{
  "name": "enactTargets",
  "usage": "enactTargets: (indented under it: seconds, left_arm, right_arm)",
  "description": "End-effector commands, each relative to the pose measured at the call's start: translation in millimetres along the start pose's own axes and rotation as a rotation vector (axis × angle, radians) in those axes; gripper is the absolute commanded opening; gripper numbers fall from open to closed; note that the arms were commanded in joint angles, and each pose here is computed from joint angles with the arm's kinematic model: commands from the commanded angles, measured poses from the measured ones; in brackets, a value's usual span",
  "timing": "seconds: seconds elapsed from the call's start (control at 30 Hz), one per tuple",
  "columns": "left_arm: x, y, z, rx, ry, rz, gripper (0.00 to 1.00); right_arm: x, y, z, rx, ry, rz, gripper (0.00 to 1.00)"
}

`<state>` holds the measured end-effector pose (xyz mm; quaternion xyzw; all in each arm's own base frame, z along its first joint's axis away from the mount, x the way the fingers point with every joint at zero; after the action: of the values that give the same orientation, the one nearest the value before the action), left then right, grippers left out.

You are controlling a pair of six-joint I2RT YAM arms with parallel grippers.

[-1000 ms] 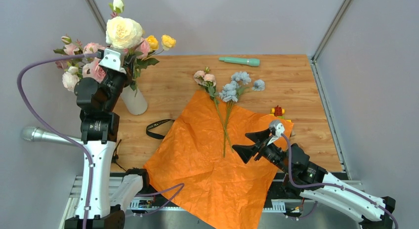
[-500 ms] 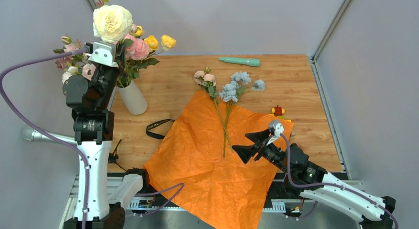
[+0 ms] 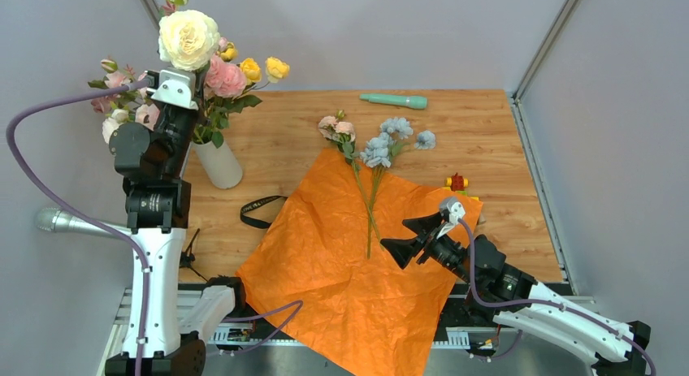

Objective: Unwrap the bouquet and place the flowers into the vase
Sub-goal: Insert the fake flower into the vase.

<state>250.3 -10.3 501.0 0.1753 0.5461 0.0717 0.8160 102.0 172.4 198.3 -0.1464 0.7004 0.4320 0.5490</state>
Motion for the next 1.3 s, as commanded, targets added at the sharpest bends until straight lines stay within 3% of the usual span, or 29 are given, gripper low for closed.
enactTargets:
  seconds: [0.0, 0.4, 1.27]
  left_arm:
    - [3, 5, 2, -0.044, -0.037, 0.032, 0.00]
    - [28, 7, 2, -0.096, -0.019, 0.003, 0.00]
    - [124, -6, -21, -0.155, 0.158, -0.082, 0.00]
  right_arm:
    - [-10, 7, 1, -0.034, -0.043, 0.000, 0.95]
    - [-10, 7, -1, -0.041, -0.045, 0.001, 0.94]
    - [-10, 8, -3, -0.048, -0.046, 0.003, 0.94]
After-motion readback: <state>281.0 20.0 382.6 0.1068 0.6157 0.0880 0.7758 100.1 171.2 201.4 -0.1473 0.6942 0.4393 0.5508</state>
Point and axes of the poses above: each gripper's point midway between its finger pads, its own z axis out along the fingers, its own y axis along the line the jaws close on, x = y × z, the point moved 6 cm from there along -z, back along the fingers, and after that the axes turned 4 degrees about z, right-handed, at the moved point
